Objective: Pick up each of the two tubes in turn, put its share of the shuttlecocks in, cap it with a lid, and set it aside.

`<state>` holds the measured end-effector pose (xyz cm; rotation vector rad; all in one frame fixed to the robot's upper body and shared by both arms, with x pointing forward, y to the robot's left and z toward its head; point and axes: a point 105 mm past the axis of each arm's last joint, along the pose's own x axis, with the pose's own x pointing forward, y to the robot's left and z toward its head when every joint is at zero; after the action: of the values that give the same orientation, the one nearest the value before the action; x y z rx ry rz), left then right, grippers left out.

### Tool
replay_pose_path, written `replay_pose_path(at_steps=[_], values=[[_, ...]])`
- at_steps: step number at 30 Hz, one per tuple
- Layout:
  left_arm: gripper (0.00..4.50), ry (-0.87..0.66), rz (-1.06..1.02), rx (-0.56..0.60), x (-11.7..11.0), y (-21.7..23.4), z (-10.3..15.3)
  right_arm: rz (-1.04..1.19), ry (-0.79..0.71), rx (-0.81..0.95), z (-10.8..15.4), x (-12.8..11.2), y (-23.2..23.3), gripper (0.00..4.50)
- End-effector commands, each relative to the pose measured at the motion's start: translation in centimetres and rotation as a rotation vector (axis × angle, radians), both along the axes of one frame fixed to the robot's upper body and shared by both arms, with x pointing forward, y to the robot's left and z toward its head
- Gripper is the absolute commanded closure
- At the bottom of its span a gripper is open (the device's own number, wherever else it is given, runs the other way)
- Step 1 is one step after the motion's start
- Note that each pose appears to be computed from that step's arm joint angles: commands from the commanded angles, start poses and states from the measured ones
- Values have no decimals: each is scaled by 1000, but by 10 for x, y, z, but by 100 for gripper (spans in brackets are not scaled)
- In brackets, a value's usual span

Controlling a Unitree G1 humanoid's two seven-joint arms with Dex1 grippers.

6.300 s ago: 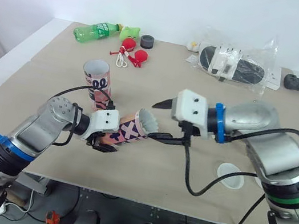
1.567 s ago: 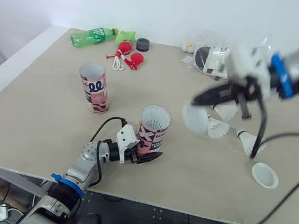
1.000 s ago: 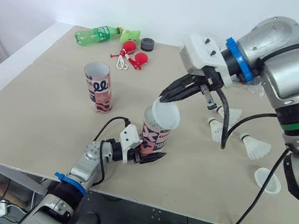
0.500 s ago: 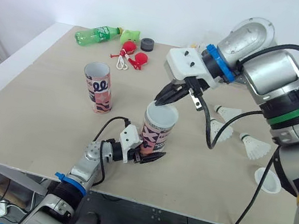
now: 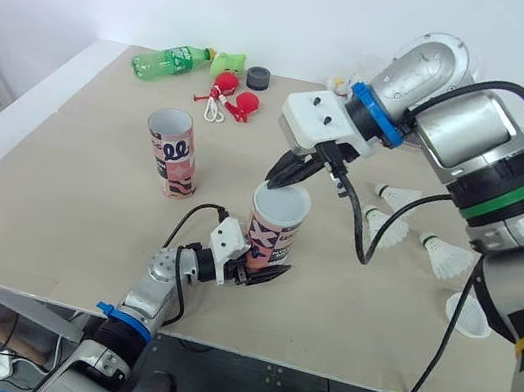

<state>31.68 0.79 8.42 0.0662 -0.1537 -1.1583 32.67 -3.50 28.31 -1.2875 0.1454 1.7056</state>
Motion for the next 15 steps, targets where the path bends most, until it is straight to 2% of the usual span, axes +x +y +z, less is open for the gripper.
replay_pose_path(at_steps=[1, 6, 15], values=[[138, 97, 5, 38, -5, 0, -27, 56, -13, 28, 19, -11, 5, 441], [138, 97, 2, 41, -5, 1, -27, 55, -8, 25, 18, -12, 4, 441], [138, 95, -2, 45, -6, 1, -27, 16, -66, -58, 3, 2, -9, 441]])
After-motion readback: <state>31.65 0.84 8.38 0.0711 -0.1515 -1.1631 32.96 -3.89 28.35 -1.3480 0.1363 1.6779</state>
